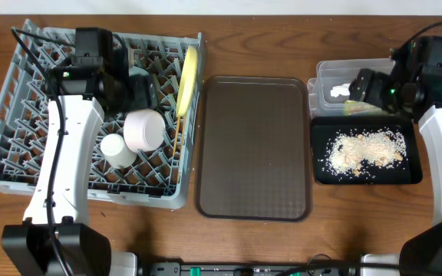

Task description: Sort waste into correct bins and load items into the dishwasher

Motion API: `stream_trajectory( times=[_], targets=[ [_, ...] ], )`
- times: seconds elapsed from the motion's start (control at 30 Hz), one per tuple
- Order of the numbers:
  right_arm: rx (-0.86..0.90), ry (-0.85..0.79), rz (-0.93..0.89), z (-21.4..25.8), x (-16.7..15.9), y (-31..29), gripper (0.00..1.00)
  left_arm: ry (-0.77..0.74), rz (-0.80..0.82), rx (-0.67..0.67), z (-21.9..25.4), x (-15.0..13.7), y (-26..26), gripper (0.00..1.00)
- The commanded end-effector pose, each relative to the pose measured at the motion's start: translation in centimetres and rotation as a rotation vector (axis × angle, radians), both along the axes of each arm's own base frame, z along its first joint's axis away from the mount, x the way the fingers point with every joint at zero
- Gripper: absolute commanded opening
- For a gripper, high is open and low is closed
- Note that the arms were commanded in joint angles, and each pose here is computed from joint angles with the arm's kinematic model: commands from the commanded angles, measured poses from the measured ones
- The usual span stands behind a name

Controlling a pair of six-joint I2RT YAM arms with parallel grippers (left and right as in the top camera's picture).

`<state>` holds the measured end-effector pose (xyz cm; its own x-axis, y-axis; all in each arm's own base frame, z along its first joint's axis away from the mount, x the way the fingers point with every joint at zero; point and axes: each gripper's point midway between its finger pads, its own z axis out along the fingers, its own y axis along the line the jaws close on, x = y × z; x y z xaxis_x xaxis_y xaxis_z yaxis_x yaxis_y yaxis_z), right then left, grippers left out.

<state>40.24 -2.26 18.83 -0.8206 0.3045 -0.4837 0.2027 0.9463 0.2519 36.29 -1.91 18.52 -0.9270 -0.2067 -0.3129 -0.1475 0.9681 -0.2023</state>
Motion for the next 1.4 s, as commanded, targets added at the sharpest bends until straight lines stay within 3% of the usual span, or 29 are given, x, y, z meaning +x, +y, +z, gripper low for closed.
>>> stream_trajectory(
  times=[0.0,0.2,0.4,0.63,0.77,0.9,1.07,1.37],
  targets=[
    [-0.064,-0.024,0.187,0.5,0.0,1.9,0.99,0.082,0.022,0.085,-0.7,-1.9,1.5,0.87],
    [-0.038,0.142,0.181,-1.8,-3.5,2.3,0.99,0.225,0.0,0.087,-1.4,-5.5,1.3,0.87],
    [-0.051,0.195,0.172,-3.3,-5.6,2.1,0.99,0.196,-0.008,0.089,-1.0,-7.2,1.3,0.87],
    [-0.098,-0.078,0.168,-1.1,-8.4,2.6,0.99,-0.057,-0.012,0.099,0.1,-10.1,1.3,0.87],
    [-0.169,-0.332,0.132,2.7,-11.4,2.3,0.99,-0.333,-0.031,0.117,1.8,-12.0,1.1,0.87],
    [-0.204,-0.446,0.107,4.7,-13.8,2.0,0.99,-0.493,-0.009,0.111,3.0,-14.3,1.1,0.87],
    [-0.205,-0.458,0.106,5.2,-16.6,2.2,0.99,-0.607,-0.003,0.113,4.7,-16.3,1.1,0.87],
    [-0.176,-0.251,0.123,1.2,-20.4,2.5,0.99,-0.634,-0.001,0.114,5.1,-17.2,1.0,0.87]
  ],
)
